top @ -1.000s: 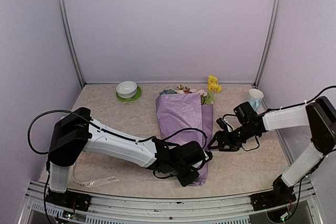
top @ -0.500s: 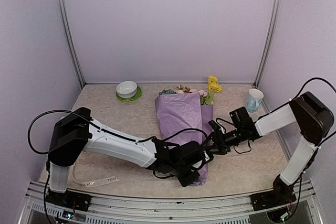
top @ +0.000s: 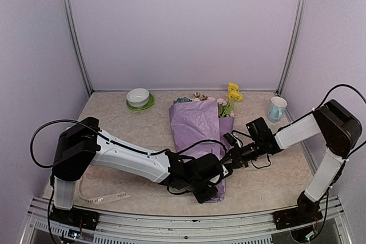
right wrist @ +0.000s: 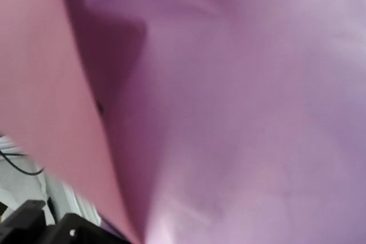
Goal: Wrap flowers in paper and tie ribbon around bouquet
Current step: Press the fold line on the folded wrapping paper.
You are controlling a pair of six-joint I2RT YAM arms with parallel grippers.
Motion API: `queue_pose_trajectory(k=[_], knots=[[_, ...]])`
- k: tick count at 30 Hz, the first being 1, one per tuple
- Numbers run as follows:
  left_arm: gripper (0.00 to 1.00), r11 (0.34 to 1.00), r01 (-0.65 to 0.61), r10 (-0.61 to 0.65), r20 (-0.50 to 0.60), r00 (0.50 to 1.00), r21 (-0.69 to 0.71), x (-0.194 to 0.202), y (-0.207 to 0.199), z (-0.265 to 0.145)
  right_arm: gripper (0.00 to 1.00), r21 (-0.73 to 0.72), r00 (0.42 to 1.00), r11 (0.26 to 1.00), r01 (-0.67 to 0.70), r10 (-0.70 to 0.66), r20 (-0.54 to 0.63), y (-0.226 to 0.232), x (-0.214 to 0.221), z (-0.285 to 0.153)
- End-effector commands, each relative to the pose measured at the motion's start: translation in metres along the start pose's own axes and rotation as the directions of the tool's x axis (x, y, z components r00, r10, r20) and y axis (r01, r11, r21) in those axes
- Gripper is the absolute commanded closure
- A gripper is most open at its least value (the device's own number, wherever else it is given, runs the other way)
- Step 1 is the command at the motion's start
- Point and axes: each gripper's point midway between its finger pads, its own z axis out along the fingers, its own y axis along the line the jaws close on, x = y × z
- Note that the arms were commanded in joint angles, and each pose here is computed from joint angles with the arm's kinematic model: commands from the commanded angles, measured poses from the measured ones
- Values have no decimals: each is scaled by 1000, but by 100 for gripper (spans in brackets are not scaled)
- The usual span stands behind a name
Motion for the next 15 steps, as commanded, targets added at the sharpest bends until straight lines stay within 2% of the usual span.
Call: queue_pose_trajectory(k=[1,4,7,9,10,12,15], knots=[[65,1000,-16,16,-12,1000,3,8,-2,-3,100,15,1000,1000,25,-25,-4,6,1,-2],[57,1000,5,-3,123,992,-16,-32,-3,-36,100,47,1000,998,30,-30,-1,0,-2,-1],[44,1000,5,-7,305,952,6,-83,-13,-91,100,59,1000,998,19,-18,-14,-8,1,2],[36,999,-13,-5,393,920,43,-102,-25,-125,100,65,1000,998,14,-13,-17,-11,2,3],[35,998,-18,-7,406,914,59,-103,-28,-129,100,68,1000,998,15,-14,-17,-12,2,3],[39,998,8,-37,428,903,70,-97,-21,-135,100,74,1000,997,16,-15,-18,-13,2,3],[63,988,155,-146,330,933,-3,-62,24,-102,100,73,1000,997,18,-17,-16,-13,2,2]])
